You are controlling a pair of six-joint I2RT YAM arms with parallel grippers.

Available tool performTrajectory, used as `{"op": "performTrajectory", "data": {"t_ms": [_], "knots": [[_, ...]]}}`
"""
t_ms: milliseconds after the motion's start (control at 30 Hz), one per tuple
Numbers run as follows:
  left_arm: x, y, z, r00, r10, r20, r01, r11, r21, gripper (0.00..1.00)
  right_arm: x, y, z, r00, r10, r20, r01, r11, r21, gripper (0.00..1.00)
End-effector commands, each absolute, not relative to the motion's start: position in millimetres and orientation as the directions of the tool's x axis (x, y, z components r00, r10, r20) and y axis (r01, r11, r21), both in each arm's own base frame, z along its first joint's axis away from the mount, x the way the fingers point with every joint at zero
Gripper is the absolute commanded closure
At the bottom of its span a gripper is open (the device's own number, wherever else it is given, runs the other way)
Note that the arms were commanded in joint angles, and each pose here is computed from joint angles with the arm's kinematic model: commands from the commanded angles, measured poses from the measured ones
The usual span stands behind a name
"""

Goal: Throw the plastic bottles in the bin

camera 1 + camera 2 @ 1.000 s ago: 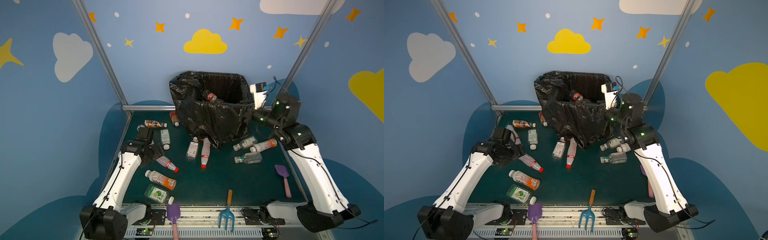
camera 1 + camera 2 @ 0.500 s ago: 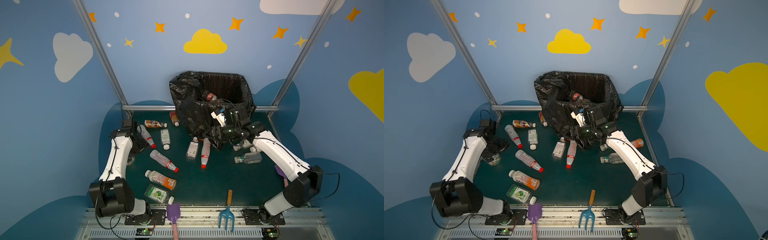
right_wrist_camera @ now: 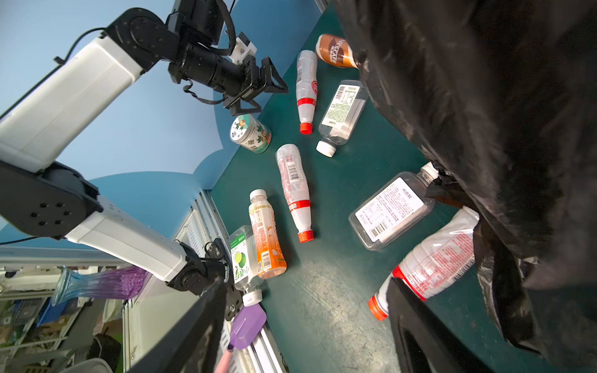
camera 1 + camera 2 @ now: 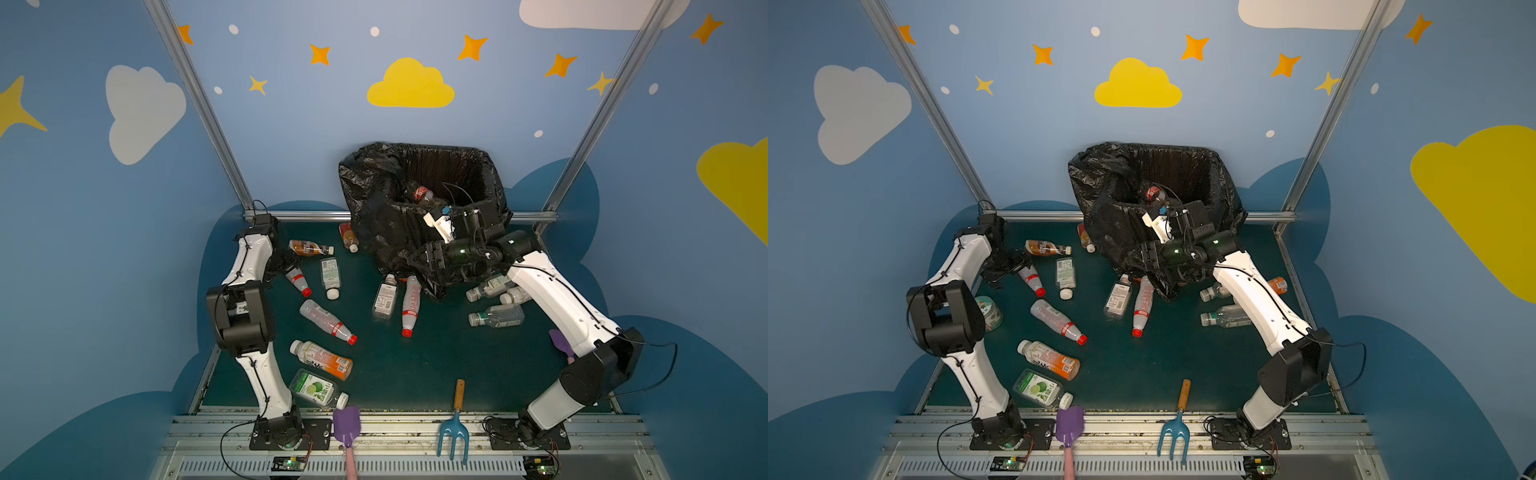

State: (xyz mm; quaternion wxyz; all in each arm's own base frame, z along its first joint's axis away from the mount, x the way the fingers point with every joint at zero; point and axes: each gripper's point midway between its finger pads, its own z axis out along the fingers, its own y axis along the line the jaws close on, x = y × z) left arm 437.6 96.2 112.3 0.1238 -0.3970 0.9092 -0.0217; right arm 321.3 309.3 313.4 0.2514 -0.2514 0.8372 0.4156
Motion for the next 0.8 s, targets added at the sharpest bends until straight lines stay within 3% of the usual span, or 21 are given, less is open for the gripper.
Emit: {"op": "performTrajectory", "data": {"t_ms": [0, 167, 667, 767], "knots": [[460.4, 95.7, 110.5, -0.638, -0.743, -0.2, -0.719, 0.668, -0.192, 0.05, 336.1, 309.5, 317.5, -0.754, -0.173, -0.633, -0.604, 0.561, 0.566, 0.24], [485.7, 94.1, 87.8, -0.625, -0.76, -0.178, -0.723, 0.65, -0.234, 0.06, 347.4, 305.4, 314.8, -0.743, -0.159, -0.65, -0.594, 0.603, 0.532, 0.24], [504.5, 97.8, 52.7, -0.632, -0.763, -0.137, -0.734, 0.645, -0.212, 0.15, 369.3, 292.5, 304.9, -0.761, -0.116, -0.638, -0.546, 0.646, 0.534, 0.23], [504.9, 98.8, 47.8, -0.636, -0.76, -0.135, -0.733, 0.649, -0.203, 0.21, 371.5, 289.9, 303.4, -0.767, -0.108, -0.632, -0.537, 0.648, 0.54, 0.24]]}}
